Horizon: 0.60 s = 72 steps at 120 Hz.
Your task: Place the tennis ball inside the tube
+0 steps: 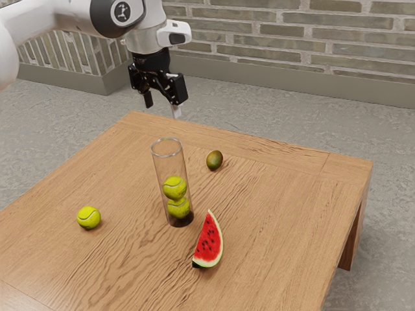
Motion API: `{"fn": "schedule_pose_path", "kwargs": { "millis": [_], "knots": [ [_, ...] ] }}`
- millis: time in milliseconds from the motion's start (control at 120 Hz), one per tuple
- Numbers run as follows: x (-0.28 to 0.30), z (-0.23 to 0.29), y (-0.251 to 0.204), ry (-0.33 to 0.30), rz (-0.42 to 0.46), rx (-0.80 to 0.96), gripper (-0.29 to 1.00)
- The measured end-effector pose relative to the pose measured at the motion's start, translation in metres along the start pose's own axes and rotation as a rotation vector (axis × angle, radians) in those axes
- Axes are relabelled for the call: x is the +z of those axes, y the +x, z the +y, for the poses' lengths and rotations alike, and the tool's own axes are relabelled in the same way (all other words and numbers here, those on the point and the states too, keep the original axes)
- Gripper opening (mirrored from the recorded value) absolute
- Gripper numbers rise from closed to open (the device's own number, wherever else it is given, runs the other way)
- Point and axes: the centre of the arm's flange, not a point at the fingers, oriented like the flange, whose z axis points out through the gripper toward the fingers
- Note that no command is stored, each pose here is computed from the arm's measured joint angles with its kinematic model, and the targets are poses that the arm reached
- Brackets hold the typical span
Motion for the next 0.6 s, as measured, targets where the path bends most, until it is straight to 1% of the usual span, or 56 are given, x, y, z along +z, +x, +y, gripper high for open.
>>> {"fn": "schedule_pose_path", "kwargs": {
  "millis": [125,175,300,425,517,600],
  "knots": [
    [0.008,-0.001,-0.002,-0.003,-0.017,0.005,0.68],
    [0.015,-0.010,-0.008,-0.004,-0.036,-0.007,0.68],
    [0.046,-0.072,-0.035,-0.024,-0.111,-0.103,0.68],
    [0.107,-0.135,-0.064,-0.048,-0.189,-0.216,0.68],
    [0.146,-0.169,-0.082,-0.057,-0.211,-0.283,0.68],
    [0.177,-0.188,-0.096,-0.060,-0.214,-0.319,0.68]
  ]
}}
